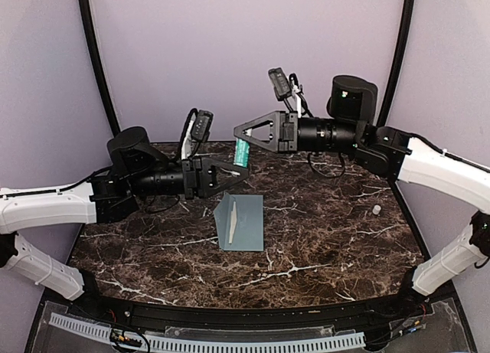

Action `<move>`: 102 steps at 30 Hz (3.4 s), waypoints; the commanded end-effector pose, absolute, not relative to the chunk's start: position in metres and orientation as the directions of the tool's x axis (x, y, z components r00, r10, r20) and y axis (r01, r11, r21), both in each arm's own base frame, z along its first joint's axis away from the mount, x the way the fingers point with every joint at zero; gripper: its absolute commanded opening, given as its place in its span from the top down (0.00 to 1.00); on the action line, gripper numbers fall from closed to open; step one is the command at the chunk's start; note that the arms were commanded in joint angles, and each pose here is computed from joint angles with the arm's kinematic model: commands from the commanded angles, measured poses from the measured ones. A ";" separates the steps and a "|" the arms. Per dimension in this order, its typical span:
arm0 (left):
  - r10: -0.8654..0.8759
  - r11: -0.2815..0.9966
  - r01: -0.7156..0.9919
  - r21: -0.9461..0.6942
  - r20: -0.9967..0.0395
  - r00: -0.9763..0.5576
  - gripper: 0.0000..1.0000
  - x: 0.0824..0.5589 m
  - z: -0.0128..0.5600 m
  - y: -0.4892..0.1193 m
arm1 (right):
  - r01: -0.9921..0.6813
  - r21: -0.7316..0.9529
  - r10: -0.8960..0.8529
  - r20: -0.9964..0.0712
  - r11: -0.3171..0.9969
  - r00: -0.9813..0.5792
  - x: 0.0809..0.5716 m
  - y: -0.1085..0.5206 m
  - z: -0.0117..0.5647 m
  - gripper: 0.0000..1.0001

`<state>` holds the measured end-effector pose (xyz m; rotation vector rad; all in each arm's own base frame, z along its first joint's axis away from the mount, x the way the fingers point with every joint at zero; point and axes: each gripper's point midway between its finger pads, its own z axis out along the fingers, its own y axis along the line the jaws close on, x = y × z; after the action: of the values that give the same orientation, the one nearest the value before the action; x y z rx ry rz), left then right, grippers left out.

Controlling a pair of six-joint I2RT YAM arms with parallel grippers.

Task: Place the letter into the envelope and seal it
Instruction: Unscrew the solid glue.

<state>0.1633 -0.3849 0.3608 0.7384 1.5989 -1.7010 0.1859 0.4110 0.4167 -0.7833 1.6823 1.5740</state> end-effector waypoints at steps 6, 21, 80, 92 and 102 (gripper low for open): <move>-0.077 0.353 0.713 -0.606 -0.778 -0.624 1.00 0.212 0.317 -0.377 | -0.732 0.568 0.083 -0.807 0.376 -0.584 0.227 0.422 0.389 0.96; -0.047 0.536 0.604 -0.589 -0.736 -0.676 1.00 0.237 0.270 -0.372 | -0.563 0.578 0.093 -0.742 0.592 -0.664 0.251 0.442 0.327 0.95; -0.016 -0.272 0.820 -0.503 -0.850 -0.526 1.00 0.122 0.384 -0.357 | -0.820 0.478 0.025 -0.859 -0.314 -0.511 0.116 0.431 0.431 0.87; -0.072 0.133 0.836 -0.532 -0.847 -0.527 1.00 0.183 0.352 -0.356 | -0.864 0.501 0.055 -0.863 -0.036 -0.503 0.156 0.432 0.408 0.98; -0.049 0.381 0.754 -0.536 -0.826 -0.562 1.00 0.220 0.318 -0.350 | -0.796 0.540 0.032 -0.832 0.272 -0.554 0.205 0.445 0.368 1.00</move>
<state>0.1915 -0.3588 0.3285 0.7259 1.7497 -1.4421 0.1951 0.4365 0.3698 -0.7514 1.7146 1.4736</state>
